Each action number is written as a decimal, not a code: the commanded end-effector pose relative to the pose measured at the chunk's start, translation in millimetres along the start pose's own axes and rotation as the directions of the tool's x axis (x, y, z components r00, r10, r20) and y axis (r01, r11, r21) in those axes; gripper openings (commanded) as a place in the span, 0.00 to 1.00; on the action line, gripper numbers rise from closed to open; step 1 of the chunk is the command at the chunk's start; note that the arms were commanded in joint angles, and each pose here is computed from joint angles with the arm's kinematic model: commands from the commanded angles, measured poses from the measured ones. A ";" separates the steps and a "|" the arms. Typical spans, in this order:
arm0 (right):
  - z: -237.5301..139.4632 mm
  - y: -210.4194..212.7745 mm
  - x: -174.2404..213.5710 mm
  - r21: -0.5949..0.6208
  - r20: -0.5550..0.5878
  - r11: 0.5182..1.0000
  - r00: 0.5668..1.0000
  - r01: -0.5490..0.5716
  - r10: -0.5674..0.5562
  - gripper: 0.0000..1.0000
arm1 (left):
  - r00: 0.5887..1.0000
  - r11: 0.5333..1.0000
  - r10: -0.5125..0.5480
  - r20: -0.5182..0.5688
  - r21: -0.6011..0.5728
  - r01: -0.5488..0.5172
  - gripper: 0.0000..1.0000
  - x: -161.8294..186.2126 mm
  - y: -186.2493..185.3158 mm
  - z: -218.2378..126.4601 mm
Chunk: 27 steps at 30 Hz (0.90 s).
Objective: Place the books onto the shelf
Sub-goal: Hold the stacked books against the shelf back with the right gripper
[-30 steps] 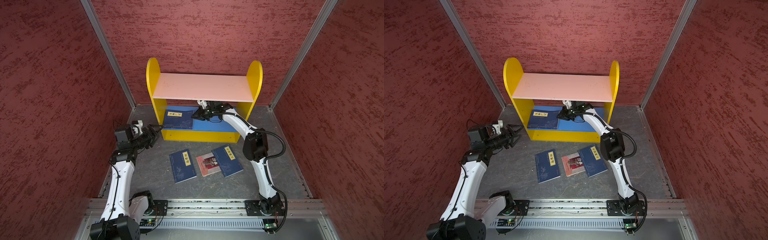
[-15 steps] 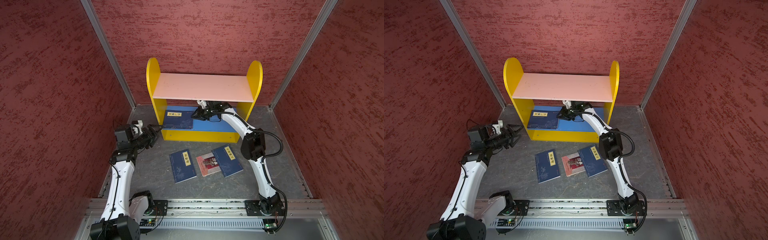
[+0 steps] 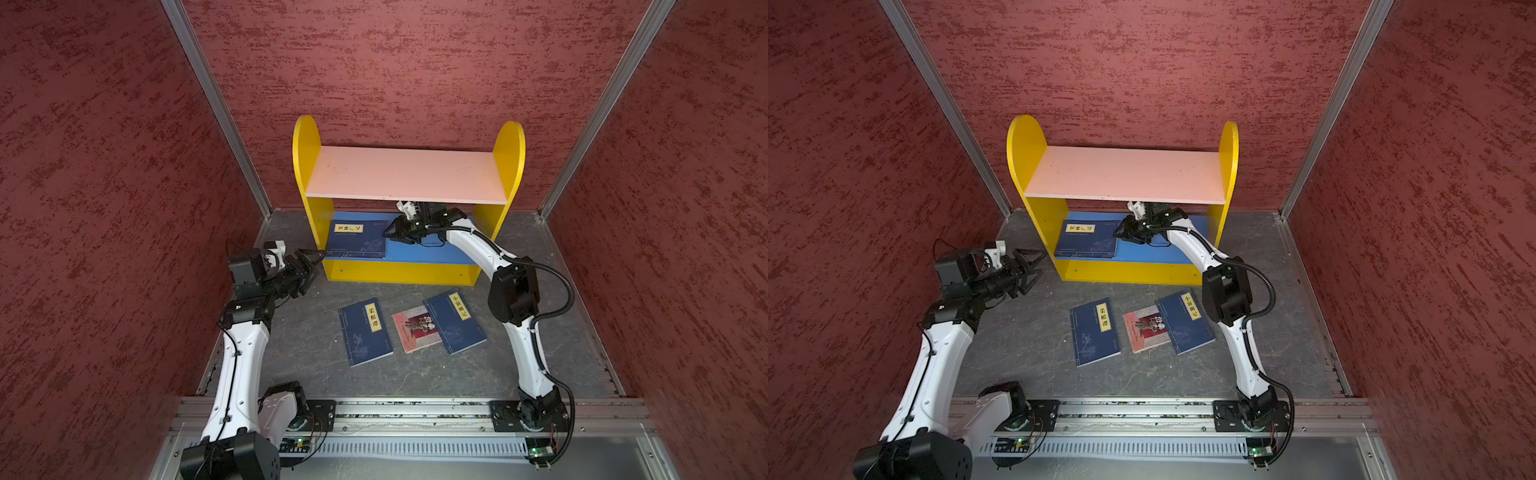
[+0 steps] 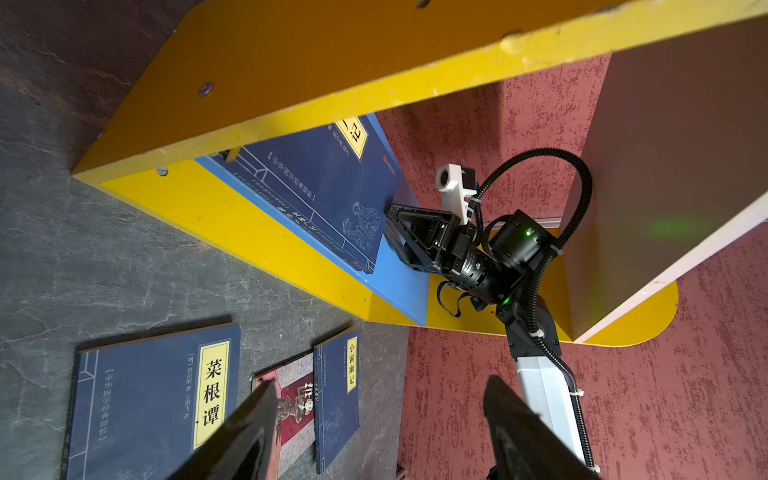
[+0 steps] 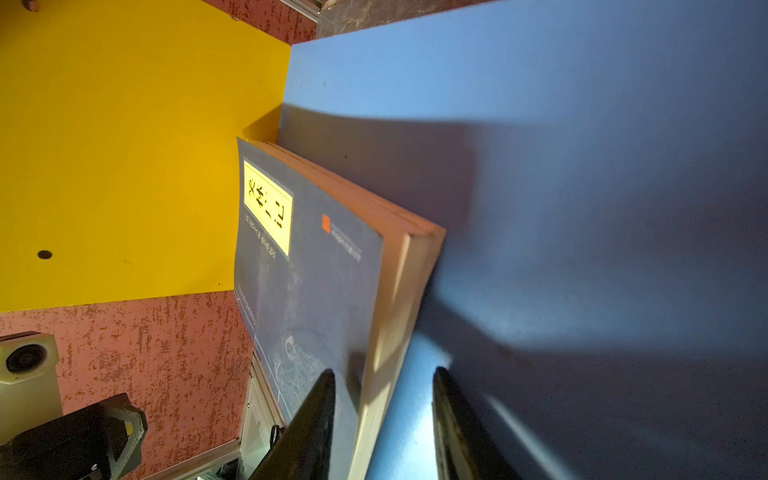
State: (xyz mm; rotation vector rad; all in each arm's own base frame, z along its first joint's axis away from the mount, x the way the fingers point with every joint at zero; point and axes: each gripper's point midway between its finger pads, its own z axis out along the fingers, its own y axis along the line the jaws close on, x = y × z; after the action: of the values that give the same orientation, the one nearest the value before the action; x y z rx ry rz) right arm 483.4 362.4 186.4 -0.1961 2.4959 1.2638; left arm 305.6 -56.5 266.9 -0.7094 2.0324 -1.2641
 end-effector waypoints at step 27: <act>-22.2 34.0 26.9 -0.155 0.042 0.988 0.999 -0.005 0.011 0.16 | 1.000 1.000 0.007 0.002 0.015 -0.007 0.79 2.7 -2.3 -5.2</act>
State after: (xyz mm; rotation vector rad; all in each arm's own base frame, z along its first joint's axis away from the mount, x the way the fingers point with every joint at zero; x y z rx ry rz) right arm 449.0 358.3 189.0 -0.1335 2.4413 1.4029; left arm 303.9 -55.8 270.1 -0.7026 2.0223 -1.2607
